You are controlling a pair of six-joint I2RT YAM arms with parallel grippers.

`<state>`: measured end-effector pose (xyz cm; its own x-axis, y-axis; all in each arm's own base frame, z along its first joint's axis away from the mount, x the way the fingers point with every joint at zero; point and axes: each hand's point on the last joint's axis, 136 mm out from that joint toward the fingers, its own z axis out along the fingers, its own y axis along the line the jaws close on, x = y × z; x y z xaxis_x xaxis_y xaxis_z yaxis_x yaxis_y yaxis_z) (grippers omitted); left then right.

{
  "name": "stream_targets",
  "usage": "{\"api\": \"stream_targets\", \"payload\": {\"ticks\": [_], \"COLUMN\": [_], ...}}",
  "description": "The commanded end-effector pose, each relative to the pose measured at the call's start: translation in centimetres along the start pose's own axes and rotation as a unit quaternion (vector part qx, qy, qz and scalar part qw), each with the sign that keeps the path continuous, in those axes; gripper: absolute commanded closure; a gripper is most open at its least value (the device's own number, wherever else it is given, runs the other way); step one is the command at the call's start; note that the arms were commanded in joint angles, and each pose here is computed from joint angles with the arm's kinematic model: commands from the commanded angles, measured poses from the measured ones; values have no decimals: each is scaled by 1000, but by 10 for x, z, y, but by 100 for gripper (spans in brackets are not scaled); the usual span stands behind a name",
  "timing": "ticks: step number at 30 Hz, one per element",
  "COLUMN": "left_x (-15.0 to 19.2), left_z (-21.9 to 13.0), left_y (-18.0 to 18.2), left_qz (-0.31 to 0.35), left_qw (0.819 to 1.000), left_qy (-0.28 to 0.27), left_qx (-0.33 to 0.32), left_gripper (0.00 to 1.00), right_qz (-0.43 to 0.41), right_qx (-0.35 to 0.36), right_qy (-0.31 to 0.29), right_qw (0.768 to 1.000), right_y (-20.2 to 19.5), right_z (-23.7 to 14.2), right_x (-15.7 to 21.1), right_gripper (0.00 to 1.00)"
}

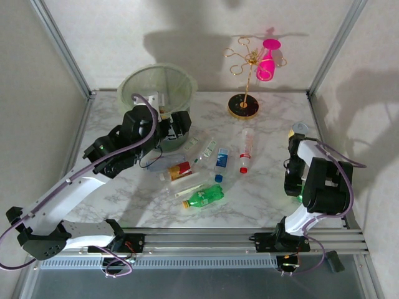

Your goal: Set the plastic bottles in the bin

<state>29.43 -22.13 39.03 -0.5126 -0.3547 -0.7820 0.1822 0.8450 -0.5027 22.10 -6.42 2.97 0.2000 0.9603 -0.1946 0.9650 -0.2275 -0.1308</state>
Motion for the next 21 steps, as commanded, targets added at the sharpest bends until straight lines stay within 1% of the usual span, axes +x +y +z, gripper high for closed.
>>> {"api": "stream_targets", "payload": {"ticks": [1, 6, 10, 13, 16, 21], "left_x": [0, -2, -3, -4, -4, -5], "left_z": [-3, -3, -5, -6, -8, -9], "left_y": [8, 7, 6, 5, 6, 5], "left_qz": [0, -2, -1, -2, -2, -3], "left_qw": [1000, 1000, 1000, 1000, 1000, 1000], "left_qy": [-1, -3, -5, -7, -8, -11], "left_qx": [-9, -5, -2, 1, 3, 6], "left_gripper": [21, 21, 21, 21, 21, 21], "right_qz": [2, 30, 67, 86, 70, -12], "right_qx": [19, 20, 18, 4, -13, -26], "right_qy": [-14, -7, 13, 29, 35, 24], "right_qw": [1000, 999, 998, 996, 997, 999], "right_y": [-10, -19, -29, -24, -9, 16], "right_z": [5, 1, -2, -9, -19, -31], "right_x": [-5, -3, 2, 7, 20, 62], "right_gripper": [32, 46, 48, 49, 49, 50]}}
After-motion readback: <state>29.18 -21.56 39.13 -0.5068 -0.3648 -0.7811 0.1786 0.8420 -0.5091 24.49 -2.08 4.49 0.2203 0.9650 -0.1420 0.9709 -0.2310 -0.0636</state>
